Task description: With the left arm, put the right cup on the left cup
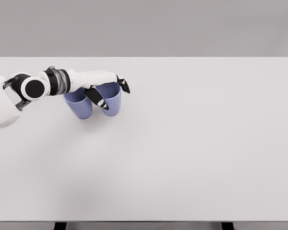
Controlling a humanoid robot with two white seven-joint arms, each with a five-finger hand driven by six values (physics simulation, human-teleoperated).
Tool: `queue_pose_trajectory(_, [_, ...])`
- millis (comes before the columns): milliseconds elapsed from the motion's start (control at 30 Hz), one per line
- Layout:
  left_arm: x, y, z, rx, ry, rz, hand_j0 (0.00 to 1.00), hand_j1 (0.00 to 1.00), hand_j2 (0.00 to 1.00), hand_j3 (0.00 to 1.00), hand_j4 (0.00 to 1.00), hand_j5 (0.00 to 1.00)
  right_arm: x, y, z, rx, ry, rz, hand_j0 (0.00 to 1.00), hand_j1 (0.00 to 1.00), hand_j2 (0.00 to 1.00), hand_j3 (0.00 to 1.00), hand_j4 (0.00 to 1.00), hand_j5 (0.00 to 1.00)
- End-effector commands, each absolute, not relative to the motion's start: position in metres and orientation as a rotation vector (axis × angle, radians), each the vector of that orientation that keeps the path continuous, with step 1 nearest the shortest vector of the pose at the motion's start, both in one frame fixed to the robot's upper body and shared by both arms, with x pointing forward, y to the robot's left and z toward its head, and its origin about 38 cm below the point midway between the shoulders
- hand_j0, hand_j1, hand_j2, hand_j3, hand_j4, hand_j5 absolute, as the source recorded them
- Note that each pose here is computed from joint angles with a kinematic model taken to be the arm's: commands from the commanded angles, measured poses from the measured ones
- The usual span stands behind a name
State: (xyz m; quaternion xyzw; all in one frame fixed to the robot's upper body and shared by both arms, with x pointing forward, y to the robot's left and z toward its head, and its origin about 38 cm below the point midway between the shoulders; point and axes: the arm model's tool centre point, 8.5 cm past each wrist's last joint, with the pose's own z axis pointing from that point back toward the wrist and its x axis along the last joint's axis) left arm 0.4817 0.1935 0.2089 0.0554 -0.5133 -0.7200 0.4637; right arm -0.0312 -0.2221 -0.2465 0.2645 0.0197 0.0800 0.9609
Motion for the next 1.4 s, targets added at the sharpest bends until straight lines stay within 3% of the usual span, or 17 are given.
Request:
queue_pose_trajectory(0, [0.482, 0.193, 0.21, 0.121, -1.266, -1.759, 0.6, 0.6, 0.6, 0.6, 0.6, 0.6, -0.032, -0.222, -0.246, 0.537, 0.041, 0.162, 1.0, 1.0, 1.0, 1.0, 1.0, 1.0])
queue_pose_trajectory(233, [0.481, 0.192, 0.212, 0.104, -1.271, -1.755, 0.55, 0.55, 0.55, 0.55, 0.55, 0.55, -0.032, -0.222, -0.246, 0.537, 0.041, 0.162, 1.0, 1.0, 1.0, 1.0, 1.0, 1.0])
queue_pose_trajectory(967, [0.485, 0.181, 0.281, 0.09, -1.347, -1.811, 0.53, 0.53, 0.53, 0.53, 0.53, 0.53, -0.032, -0.222, -0.246, 0.537, 0.042, 0.164, 1.0, 1.0, 1.0, 1.0, 1.0, 1.0])
queue_pose_trajectory(1367, [0.473, 0.21, 0.327, 0.115, -1.373, -1.808, 0.52, 0.52, 0.52, 0.52, 0.52, 0.52, -0.032, -0.222, -0.246, 0.537, 0.041, 0.162, 1.0, 1.0, 1.0, 1.0, 1.0, 1.0])
